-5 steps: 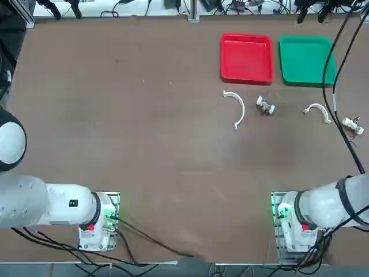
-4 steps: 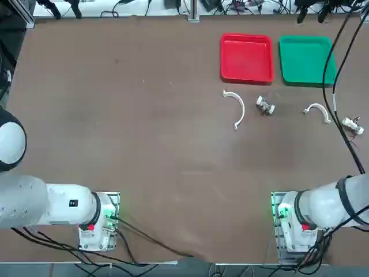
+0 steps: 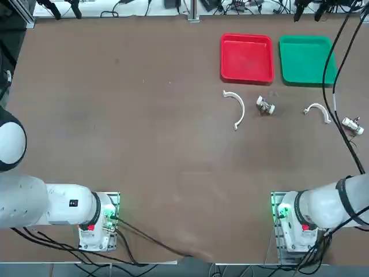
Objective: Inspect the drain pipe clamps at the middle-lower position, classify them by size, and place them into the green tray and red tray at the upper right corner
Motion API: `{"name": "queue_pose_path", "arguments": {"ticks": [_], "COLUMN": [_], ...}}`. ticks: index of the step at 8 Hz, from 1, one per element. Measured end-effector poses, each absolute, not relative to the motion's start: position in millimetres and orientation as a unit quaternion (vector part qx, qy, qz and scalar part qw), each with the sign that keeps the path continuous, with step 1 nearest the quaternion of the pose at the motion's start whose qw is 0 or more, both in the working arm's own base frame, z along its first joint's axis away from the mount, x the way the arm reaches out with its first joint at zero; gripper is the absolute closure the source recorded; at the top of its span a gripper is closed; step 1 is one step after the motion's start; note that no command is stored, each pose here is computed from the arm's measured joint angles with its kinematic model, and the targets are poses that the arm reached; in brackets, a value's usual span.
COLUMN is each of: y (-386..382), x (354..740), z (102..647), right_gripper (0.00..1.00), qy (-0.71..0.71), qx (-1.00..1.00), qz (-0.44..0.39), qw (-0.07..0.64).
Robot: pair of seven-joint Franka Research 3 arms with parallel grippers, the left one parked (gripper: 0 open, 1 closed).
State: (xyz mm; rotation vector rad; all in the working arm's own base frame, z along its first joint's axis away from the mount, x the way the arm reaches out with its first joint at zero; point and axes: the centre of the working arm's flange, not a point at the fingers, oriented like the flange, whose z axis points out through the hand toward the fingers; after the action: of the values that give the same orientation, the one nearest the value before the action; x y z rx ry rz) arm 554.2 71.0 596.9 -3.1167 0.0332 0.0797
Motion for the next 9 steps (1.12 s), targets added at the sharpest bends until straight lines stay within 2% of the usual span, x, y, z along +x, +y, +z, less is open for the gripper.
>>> {"name": "queue_pose_path", "arguments": {"ticks": [3,6,9], "y": [143,230,242], "x": [540,502,480], "z": [535,408,304], "right_gripper": [0.0,0.0,0.07], "qy": [-0.051,-0.122,-0.138], "qx": [-0.997,-0.991,-0.989], "qz": [0.06,0.054,0.052], "qw": [0.009,0.002,-0.006]}}
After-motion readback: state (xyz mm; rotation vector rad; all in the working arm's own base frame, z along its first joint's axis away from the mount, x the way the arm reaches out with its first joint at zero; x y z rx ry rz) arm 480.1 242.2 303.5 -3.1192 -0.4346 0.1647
